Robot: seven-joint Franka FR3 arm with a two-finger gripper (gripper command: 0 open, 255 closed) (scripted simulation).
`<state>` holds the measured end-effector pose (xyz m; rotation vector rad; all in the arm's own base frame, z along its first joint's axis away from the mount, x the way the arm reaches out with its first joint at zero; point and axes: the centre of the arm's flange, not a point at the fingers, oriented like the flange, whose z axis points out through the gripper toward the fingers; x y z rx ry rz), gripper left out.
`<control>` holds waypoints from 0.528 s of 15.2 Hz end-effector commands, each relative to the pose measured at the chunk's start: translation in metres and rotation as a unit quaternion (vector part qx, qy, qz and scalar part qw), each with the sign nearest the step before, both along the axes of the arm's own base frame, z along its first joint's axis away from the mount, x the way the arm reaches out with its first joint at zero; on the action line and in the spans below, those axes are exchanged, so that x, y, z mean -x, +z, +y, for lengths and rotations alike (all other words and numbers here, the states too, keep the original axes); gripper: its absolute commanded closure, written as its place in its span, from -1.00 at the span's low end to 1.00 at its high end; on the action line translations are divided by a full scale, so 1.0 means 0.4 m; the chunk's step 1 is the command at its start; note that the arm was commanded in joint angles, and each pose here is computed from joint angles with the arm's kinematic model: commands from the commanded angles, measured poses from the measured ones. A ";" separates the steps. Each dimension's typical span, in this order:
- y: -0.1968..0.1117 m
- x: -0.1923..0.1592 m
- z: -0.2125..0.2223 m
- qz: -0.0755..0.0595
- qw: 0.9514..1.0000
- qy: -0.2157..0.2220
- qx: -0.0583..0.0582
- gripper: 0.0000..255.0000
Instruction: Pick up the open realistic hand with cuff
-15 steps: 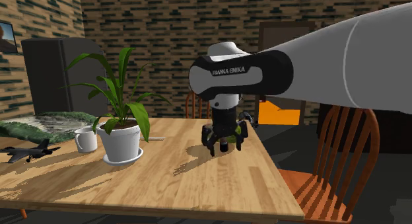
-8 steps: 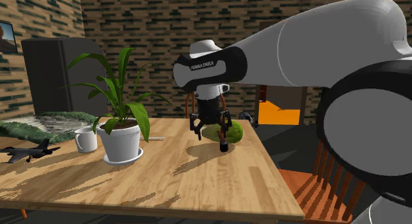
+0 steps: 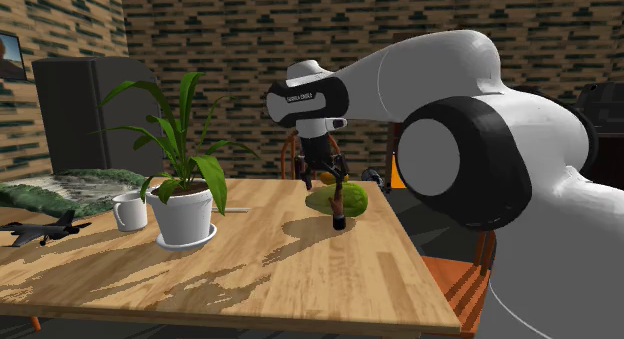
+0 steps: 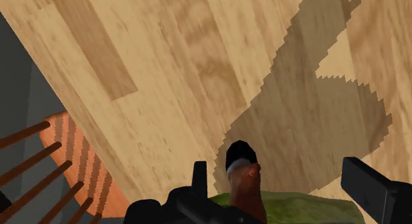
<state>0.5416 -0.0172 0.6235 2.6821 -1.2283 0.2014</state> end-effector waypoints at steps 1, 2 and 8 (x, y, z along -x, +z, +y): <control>0.001 -0.053 -0.087 -0.001 0.998 -0.066 0.005 -1.00; 0.008 -0.075 -0.108 -0.004 0.996 -0.089 0.008 -1.00; -0.071 -0.075 -0.108 -0.004 0.996 -0.089 0.008 -1.00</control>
